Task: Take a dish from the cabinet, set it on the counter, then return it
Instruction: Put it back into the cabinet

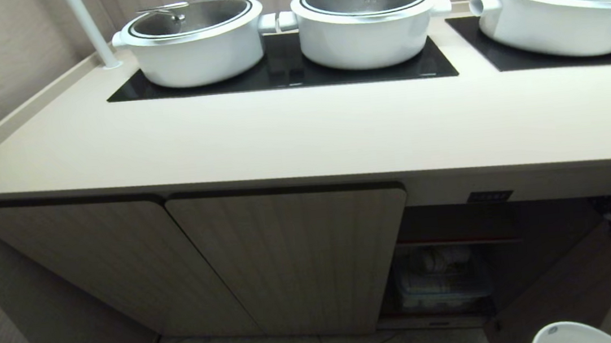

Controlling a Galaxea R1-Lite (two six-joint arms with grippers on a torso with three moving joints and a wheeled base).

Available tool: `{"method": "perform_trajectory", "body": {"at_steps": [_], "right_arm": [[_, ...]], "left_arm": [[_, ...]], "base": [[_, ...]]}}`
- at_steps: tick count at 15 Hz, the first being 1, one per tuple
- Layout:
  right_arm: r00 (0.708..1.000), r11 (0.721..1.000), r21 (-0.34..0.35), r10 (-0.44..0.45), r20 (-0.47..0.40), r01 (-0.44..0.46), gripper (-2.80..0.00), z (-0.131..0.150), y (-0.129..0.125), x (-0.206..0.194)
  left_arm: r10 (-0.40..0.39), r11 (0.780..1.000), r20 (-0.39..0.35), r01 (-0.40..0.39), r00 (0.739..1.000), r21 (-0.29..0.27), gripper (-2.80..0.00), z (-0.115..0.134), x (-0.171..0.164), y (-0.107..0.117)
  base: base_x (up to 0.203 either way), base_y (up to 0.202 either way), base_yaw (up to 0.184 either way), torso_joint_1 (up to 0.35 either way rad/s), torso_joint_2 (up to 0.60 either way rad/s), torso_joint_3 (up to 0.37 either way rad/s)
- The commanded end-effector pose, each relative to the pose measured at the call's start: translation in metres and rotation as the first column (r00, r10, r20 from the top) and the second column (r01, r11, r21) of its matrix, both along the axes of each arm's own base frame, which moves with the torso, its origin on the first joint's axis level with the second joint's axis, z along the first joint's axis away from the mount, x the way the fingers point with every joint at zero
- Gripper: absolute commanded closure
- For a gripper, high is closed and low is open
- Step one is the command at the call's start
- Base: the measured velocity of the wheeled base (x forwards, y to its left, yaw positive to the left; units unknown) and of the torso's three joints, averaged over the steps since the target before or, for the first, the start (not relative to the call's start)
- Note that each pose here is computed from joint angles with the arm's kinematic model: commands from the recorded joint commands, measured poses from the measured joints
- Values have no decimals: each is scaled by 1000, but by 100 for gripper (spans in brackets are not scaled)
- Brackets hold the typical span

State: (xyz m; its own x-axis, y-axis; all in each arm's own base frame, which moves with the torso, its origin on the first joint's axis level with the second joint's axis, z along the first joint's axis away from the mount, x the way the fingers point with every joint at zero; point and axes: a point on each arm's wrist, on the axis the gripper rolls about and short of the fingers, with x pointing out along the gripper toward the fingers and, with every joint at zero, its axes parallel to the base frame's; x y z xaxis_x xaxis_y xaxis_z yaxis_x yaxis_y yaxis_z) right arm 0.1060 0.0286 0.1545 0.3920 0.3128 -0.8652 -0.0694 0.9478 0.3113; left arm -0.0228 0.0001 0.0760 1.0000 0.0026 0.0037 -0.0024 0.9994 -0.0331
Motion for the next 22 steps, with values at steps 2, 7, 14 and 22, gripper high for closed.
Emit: {"method": "perform_trajectory", "body": {"at_steps": [2,7,14,22], "right_arm": [[1000,1000,1,0,-5,0,0,0,0,-1],[1000,1000,1,1,-5,-1,0,0,0,-1],[1000,1000,1,0,-7,0,0,-1,0,-1],[1000,1000,1,0,-7,0,0,-1,0,-2]], "left_arm": [[1,1000,2,-1,1000,-1,0,0,0,0],[1,1000,1,-1,1000,-1,0,0,0,0],[1,1000,1,-1,1000,-1,0,0,0,0],[2,1000,2,-2,1000,-1,0,0,0,0]], "base": [[0,0,0,-226,554,309],[0,0,0,-228,529,304],[0,0,0,-192,504,303],[0,0,0,-145,468,317]]}}
